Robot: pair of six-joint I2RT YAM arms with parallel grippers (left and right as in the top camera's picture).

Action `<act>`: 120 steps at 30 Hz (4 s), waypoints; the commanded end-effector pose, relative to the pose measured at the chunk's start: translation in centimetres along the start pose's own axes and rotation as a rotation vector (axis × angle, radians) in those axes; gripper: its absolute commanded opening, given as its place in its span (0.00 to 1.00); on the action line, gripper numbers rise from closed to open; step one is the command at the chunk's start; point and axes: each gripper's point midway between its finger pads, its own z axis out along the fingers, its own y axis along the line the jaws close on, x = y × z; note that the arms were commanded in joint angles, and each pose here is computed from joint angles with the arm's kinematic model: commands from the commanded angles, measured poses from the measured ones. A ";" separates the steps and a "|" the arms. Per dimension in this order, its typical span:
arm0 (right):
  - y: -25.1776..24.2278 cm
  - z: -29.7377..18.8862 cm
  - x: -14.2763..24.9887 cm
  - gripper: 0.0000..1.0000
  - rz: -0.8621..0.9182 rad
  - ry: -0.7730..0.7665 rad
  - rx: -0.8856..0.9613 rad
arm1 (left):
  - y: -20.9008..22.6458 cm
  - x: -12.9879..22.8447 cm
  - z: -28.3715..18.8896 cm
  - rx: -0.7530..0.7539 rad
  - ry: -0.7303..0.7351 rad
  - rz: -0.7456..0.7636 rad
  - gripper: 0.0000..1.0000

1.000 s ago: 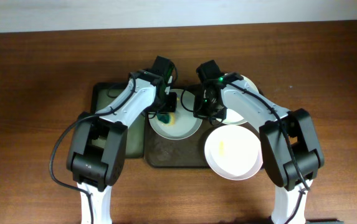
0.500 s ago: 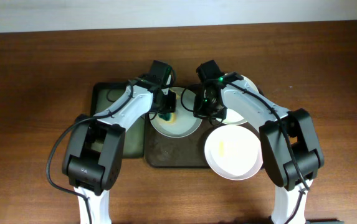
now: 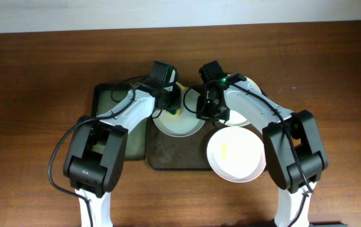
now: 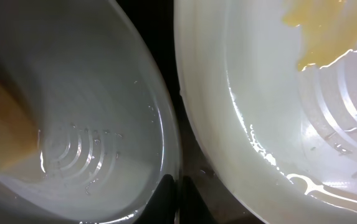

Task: Clean dirty plates on tray and stack at the side
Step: 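Scrub the pale blue plate with the sponge while right gripper holds rim, then withdraw the sponge left and lift the pale blue plate with right gripper, then carry the pale blue plate with the right gripper toward the right side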

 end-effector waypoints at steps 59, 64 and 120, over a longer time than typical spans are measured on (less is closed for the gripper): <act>3.8 -6.6 -1.2 0.04 -0.046 -0.050 -0.108 | 13.6 3.3 -26.5 -0.459 -0.114 -0.356 0.00; 5.2 -10.3 -2.2 0.04 -0.055 -0.081 -0.123 | 13.6 3.3 -26.5 -0.457 -0.113 -0.356 0.00; 23.2 -23.7 -5.0 0.04 -0.749 -1.215 0.479 | 15.3 4.2 -27.4 -0.564 -0.097 -0.359 0.00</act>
